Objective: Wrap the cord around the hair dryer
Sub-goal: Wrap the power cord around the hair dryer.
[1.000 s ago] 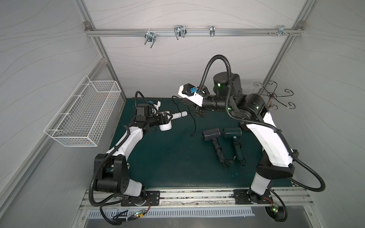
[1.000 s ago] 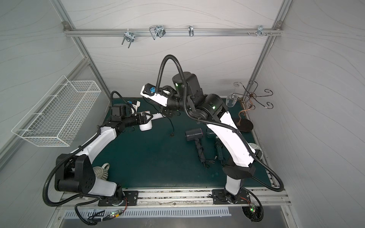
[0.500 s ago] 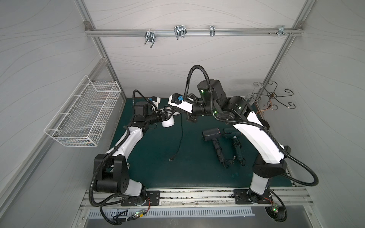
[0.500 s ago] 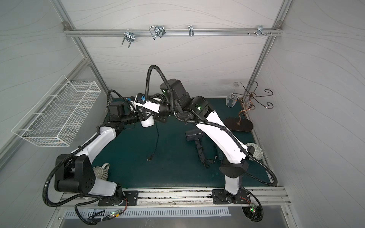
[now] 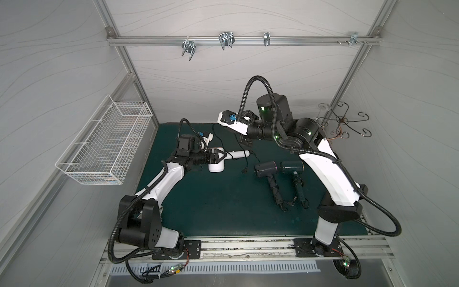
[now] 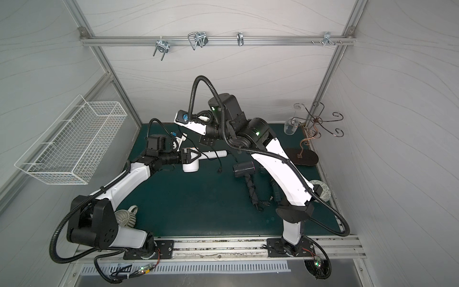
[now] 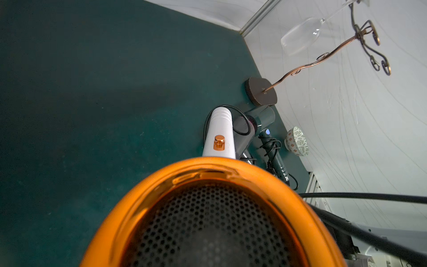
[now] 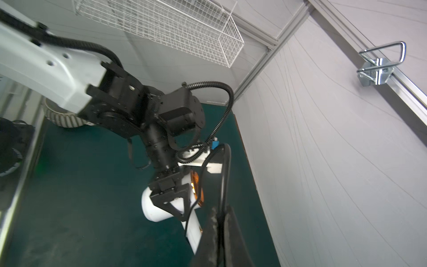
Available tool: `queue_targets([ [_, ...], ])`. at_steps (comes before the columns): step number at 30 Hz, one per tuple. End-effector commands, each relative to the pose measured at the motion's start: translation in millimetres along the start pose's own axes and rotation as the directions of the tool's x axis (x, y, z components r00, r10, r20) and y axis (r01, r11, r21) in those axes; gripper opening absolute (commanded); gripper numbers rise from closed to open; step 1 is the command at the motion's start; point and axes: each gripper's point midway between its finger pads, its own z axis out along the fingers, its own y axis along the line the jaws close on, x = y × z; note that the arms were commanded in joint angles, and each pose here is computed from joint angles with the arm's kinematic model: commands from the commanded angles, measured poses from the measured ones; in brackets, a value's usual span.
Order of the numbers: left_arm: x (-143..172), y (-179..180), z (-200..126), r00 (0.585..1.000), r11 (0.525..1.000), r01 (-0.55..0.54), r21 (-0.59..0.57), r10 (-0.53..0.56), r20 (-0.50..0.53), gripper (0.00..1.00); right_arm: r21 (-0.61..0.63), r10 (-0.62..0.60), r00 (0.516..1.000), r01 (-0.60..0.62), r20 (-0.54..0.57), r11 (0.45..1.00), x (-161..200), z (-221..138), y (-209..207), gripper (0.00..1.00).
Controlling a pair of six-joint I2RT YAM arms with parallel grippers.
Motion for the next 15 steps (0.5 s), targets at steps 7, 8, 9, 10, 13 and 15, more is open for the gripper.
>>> queue_targets([
  [7,0.8,-17.5,-11.5,0.989,0.988,-0.149,-0.044,0.149,-0.010,0.00,0.245,-0.112,0.994,0.105,0.016,0.964,-6.6,-51.9,-66.6,0.00],
  [8,4.7,-19.4,-9.7,0.988,0.987,-0.157,-0.043,0.156,-0.025,0.00,0.256,-0.118,0.993,0.112,0.011,0.960,-5.8,-50.6,-70.0,0.00],
  [9,8.4,-21.6,-8.1,0.986,0.986,-0.163,-0.041,0.161,-0.039,0.00,0.267,-0.123,0.992,0.117,0.008,0.957,-4.8,-48.7,-73.7,0.00],
  [10,12.7,-22.6,-6.7,0.985,0.985,-0.165,-0.043,0.163,-0.054,0.00,0.276,-0.126,0.992,0.119,0.008,0.954,-4.3,-47.2,-77.3,0.00],
  [13,21.5,-26.6,-5.5,0.982,0.984,-0.175,-0.040,0.172,-0.077,0.00,0.294,-0.136,0.990,0.123,0.024,0.948,-8.0,-44.6,-84.1,0.00],
  [15,24.7,-30.9,-7.5,0.980,0.983,-0.182,-0.033,0.179,-0.082,0.00,0.311,-0.145,0.989,0.127,0.033,0.942,-9.9,-42.1,-89.4,0.00],
])
